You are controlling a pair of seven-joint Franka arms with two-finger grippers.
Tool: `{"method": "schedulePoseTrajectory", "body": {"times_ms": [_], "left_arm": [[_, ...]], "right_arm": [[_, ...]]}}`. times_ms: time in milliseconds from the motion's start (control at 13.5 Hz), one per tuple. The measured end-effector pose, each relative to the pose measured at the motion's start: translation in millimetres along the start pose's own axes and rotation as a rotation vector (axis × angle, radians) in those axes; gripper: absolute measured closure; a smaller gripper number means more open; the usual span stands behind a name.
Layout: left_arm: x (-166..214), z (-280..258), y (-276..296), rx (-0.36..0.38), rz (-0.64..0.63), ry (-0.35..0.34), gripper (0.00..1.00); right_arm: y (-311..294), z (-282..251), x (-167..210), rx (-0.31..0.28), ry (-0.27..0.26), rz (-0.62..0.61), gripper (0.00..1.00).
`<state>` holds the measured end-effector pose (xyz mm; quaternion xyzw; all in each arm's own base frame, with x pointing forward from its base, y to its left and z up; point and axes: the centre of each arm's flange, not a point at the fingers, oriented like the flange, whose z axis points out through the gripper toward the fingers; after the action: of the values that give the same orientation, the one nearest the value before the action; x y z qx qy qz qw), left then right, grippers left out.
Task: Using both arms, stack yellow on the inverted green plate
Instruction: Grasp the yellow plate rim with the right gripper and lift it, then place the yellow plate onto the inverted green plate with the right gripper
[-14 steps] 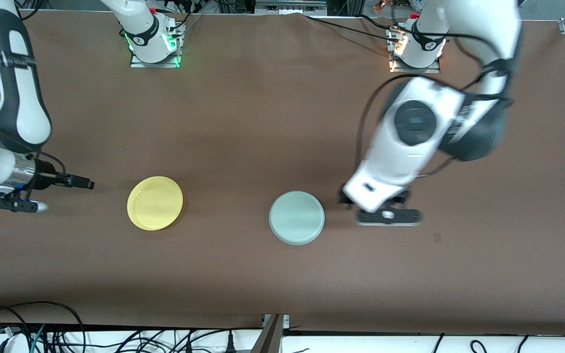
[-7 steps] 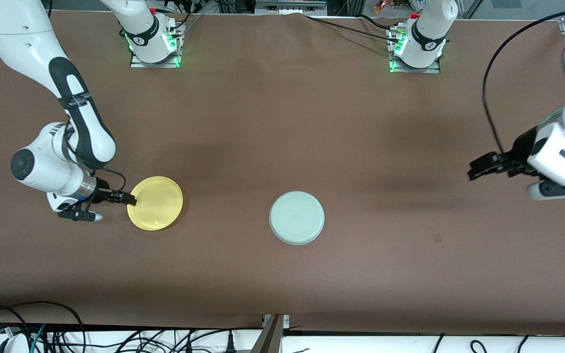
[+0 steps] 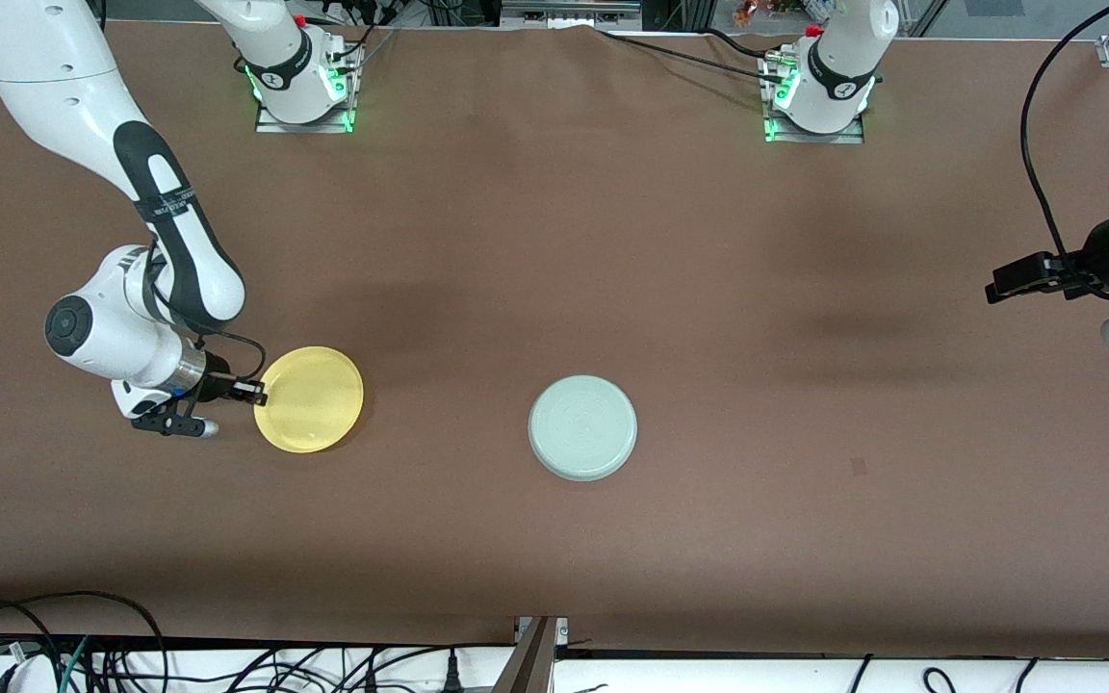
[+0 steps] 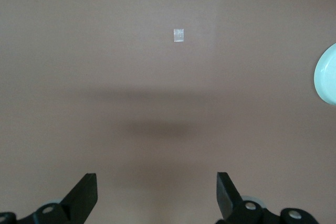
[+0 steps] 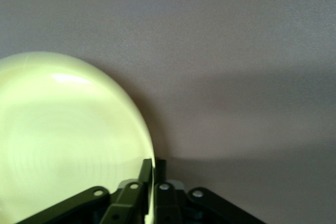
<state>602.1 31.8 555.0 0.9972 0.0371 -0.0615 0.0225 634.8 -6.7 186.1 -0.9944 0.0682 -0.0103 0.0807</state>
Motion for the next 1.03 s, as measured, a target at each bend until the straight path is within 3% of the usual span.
{"method": "schedulePoseTrajectory", "body": {"times_ms": [222, 591, 887, 1034], "left_arm": [[-1, 3, 11, 0.009, 0.020, -0.006, 0.00], [-1, 3, 16, 0.029, 0.034, -0.005, 0.00], [4, 3, 10, 0.027, 0.025, 0.009, 0.00], [7, 3, 10, 0.026, 0.025, 0.013, 0.00]], "right_arm": [[-21, -23, 7, 0.024, 0.004, -0.024, 0.98], [-152, -111, 26, 0.131, -0.054, -0.068, 0.98], [-304, -72, 2, 0.161, -0.065, -0.007, 0.98], [-355, -42, -6, 0.192, -0.026, 0.002, 0.98]]}}
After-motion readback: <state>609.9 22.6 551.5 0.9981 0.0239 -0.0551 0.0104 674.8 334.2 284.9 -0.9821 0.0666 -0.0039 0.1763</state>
